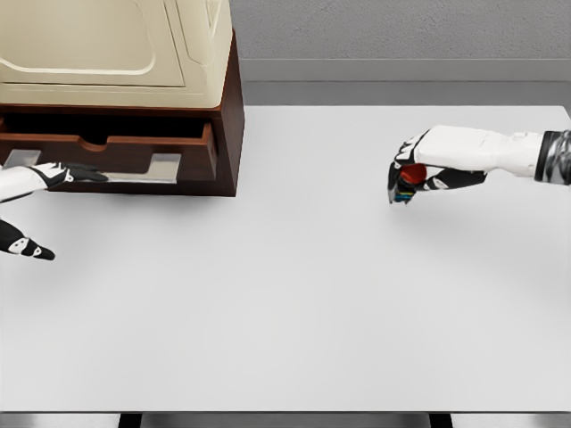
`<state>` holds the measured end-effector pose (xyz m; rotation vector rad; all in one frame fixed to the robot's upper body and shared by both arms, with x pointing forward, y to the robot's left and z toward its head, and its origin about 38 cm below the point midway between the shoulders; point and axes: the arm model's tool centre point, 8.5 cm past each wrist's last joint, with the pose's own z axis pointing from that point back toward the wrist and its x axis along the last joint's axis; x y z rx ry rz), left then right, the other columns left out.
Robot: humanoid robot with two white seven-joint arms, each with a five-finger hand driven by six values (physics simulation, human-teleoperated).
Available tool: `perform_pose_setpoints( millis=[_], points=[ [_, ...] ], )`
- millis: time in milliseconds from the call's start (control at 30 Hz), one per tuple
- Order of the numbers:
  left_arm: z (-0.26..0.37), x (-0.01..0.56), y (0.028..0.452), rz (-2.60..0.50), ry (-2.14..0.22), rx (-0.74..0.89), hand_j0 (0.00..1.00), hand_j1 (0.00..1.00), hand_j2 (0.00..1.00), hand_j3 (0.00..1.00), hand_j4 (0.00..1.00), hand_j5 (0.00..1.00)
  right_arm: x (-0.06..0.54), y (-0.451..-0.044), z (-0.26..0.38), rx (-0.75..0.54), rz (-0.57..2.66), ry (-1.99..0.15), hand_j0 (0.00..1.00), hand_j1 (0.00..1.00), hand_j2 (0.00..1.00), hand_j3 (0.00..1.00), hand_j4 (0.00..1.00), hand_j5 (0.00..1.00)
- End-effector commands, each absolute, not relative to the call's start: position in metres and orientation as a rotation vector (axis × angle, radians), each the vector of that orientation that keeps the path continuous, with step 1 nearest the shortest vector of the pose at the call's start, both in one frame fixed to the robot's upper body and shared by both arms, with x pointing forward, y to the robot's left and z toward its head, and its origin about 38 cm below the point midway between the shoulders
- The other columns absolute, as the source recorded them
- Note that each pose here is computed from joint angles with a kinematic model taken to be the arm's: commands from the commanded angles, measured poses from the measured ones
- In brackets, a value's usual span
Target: Open the cabinet drawer with left arm, and place a switch into the drawer with right arm
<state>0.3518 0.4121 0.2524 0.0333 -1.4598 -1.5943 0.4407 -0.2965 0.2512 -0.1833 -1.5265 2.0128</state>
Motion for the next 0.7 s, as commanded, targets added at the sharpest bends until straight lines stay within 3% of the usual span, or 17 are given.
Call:
perform_pose_setpoints(
  millis=[0, 667],
  points=[
    [0.257, 0.350, 0.414, -1.599, -1.452, 0.042, 1.00, 1.00, 1.00, 1.00, 1.00, 1.00, 0.438, -0.291, 0.254, -0.150, 1.988, -1.557, 0.51, 0.51, 0.51, 0.51, 0.51, 0.51],
    [0.268, 0.327, 0.426, -1.620, -1.372, 0.032, 1.00, 1.00, 1.00, 1.00, 1.00, 1.00, 0.439, -0.223, 0.296, -0.005, 1.991, -1.762, 0.51, 0.51, 0.51, 0.51, 0.51, 0.51]
  ],
)
